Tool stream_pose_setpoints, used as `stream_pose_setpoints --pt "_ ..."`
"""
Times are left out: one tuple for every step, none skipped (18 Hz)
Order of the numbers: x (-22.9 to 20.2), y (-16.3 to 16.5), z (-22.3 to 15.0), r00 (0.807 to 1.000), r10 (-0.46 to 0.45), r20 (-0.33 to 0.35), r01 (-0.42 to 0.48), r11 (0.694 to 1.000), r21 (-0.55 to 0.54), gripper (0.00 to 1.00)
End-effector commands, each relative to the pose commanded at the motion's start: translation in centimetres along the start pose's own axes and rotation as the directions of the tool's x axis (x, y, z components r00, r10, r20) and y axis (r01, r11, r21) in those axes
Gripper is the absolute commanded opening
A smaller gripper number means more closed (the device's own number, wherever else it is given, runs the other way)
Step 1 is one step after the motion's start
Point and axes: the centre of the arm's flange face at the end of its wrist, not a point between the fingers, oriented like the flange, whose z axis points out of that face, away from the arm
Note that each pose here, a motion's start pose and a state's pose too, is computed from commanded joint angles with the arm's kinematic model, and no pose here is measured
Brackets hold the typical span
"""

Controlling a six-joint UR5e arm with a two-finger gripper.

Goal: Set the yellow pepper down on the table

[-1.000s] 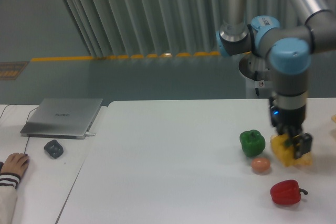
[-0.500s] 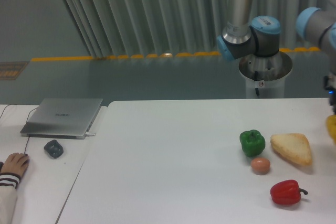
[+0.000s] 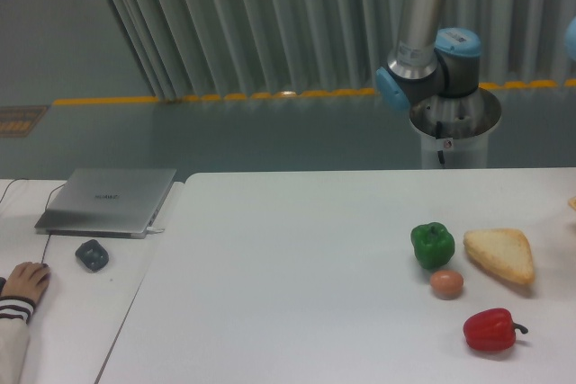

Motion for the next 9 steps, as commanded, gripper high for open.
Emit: stream_pose_setpoints --pt "-0.1 0.2 0.2 1.0 -0.002 0.005 0.002 1.0 -0.005 0.5" --pt "-0.1 0.4 0.2 1.0 -0.007 0.008 0.007 1.0 -0.007 0.5" --pt "0.3 2.2 1.5 0.999 -0.042 -0.001 0.042 0.999 0.011 1.0" --pt "0.3 2.1 1.7 0.999 -0.05 -0.004 0.05 0.999 0.013 1.0" --pt "0.2 2.1 1.6 0.999 -0.052 0.0 0.052 0.999 0.011 1.0" --pt "0.1 2.1 1.5 0.999 -0.046 0.007 0.046 0.999 0.007 1.0" --pt "0.2 2.3 1.4 0.999 -0.049 0.008 0.049 0.999 0.006 1.0" --pt "0.3 2.4 1.4 0.999 -0.051 0.008 0.051 0.999 0.007 1.0" --pt "0.3 2.4 1.4 0.999 -0.052 0.01 0.052 0.999 0.006 1.0"
